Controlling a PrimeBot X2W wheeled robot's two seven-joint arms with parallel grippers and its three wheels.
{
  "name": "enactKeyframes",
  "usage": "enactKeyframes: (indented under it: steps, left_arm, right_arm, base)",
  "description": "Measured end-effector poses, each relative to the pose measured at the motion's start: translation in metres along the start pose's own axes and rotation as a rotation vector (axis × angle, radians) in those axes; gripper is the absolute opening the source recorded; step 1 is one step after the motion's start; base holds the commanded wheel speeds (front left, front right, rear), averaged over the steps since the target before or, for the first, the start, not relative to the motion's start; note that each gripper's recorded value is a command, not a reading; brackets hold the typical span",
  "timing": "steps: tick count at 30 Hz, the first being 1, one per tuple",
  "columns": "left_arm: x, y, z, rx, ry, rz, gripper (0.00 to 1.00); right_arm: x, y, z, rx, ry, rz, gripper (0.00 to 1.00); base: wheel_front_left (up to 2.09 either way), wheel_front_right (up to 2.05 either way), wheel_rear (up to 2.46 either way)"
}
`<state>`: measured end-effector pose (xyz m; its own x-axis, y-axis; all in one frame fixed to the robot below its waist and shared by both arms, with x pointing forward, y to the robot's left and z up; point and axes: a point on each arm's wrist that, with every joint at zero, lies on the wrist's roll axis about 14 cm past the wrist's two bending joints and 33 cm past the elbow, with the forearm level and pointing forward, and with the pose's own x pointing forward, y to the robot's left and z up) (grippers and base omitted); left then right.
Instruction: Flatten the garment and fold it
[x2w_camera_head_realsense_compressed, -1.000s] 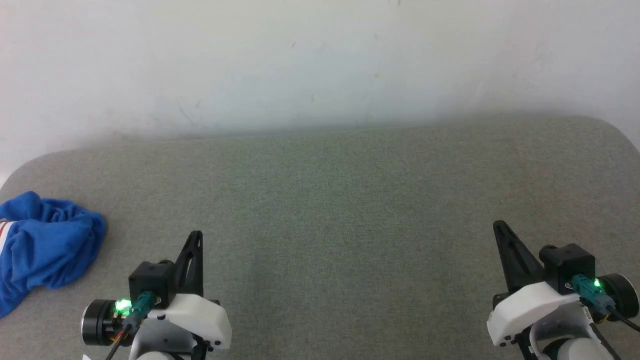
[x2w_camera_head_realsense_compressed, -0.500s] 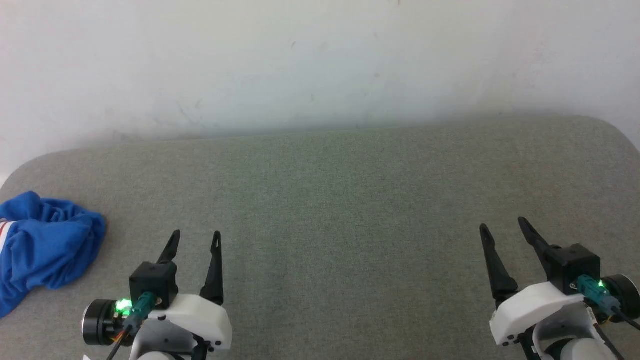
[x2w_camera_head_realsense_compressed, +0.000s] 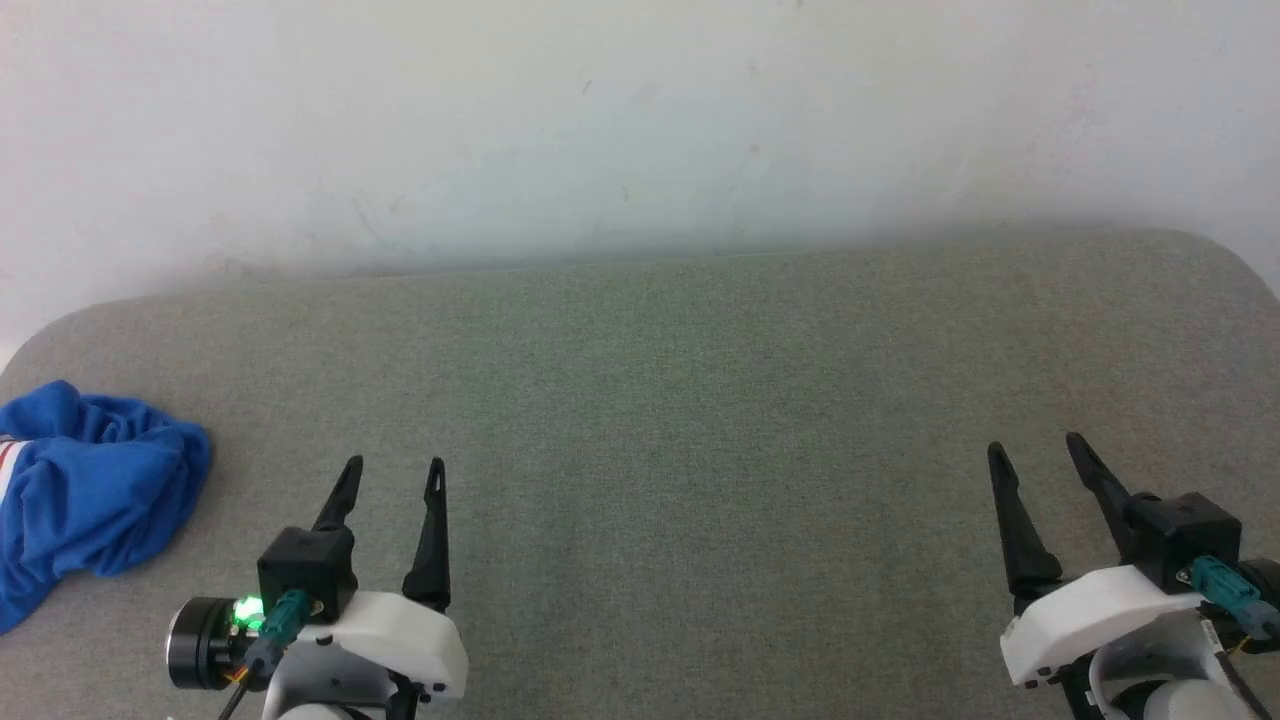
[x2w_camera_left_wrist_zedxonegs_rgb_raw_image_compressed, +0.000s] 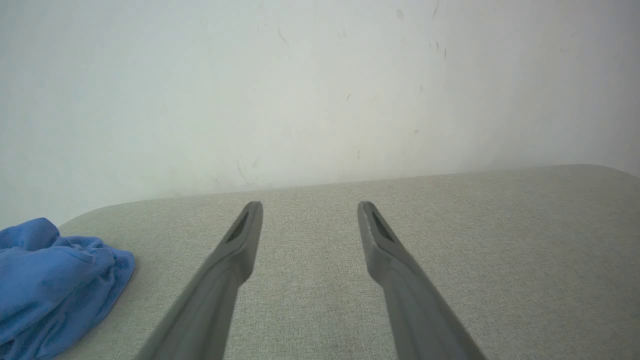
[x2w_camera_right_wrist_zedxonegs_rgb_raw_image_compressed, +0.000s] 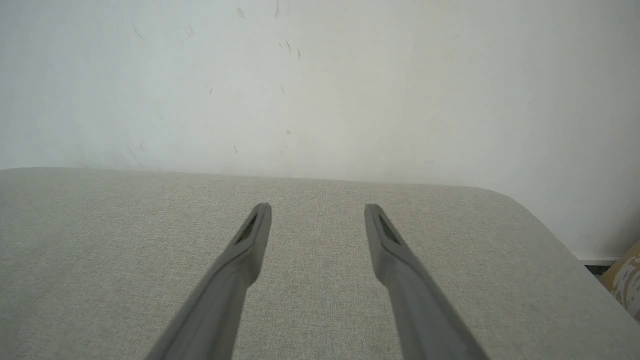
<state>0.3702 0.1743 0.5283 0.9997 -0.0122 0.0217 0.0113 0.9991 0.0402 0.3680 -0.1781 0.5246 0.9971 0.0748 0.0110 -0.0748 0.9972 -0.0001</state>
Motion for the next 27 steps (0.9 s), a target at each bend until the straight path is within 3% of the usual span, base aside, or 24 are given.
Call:
enactKeyframes:
  steps: [27]
  left_arm:
    - [-0.019, 0.036, 0.007, -0.034, -0.052, 0.118, 1.0]
  right_arm:
    - [0.02, 0.018, -0.006, 0.057, -0.017, 0.055, 1.0]
  base:
    - [0.0, 0.0, 0.0]
